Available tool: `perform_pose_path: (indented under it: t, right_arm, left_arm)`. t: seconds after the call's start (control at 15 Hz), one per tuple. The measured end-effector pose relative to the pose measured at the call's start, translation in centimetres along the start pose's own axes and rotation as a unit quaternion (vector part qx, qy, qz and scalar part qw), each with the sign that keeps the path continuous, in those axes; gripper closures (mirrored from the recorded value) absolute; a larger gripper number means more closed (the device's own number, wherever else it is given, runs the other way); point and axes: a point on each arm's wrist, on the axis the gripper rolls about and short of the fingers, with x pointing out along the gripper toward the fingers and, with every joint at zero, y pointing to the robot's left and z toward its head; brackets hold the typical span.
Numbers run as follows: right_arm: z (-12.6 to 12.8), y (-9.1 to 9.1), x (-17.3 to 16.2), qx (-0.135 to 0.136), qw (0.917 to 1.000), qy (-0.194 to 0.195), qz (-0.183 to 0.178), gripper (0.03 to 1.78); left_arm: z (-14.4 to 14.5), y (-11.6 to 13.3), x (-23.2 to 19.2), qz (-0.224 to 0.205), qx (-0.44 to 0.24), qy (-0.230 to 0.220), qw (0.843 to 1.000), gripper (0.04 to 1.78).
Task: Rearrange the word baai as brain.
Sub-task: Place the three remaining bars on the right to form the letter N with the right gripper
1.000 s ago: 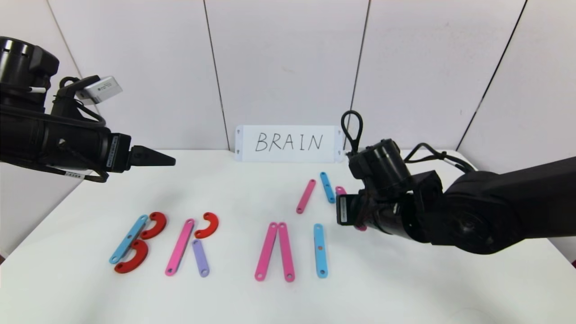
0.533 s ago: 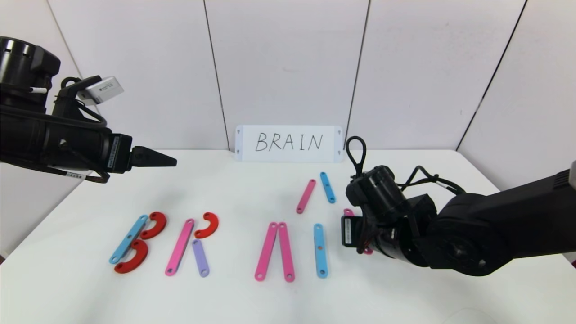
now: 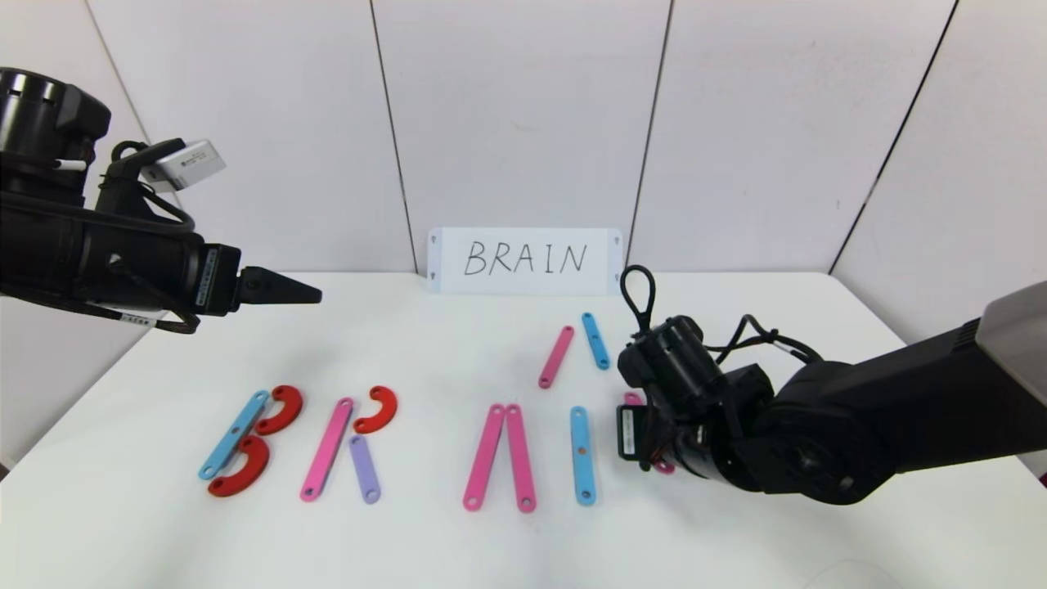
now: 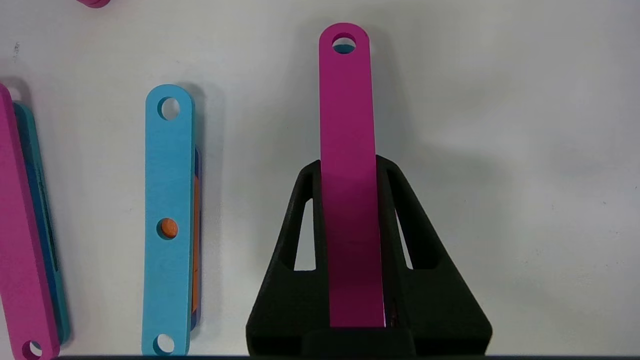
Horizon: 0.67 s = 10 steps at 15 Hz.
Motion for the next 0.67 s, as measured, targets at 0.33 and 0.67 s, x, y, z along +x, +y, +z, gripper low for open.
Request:
perform_pose_path:
  t: [0.33, 0.67]
  right_arm:
    - [-0.25, -0.06, 0.63, -0.002, 1.0, 0.007, -0.006, 1.44]
    - [-0.41, 0.04, 0.57, -0.004, 0.9999, 0.009, -0.005, 0.84]
  left_arm:
    - [0.0, 0.0, 0.0, 0.0, 0.0, 0.0, 1.0, 0.09]
    - [-0.01, 0.01, 0.03, 0.0, 0.0, 0.001, 1.0, 0.09]
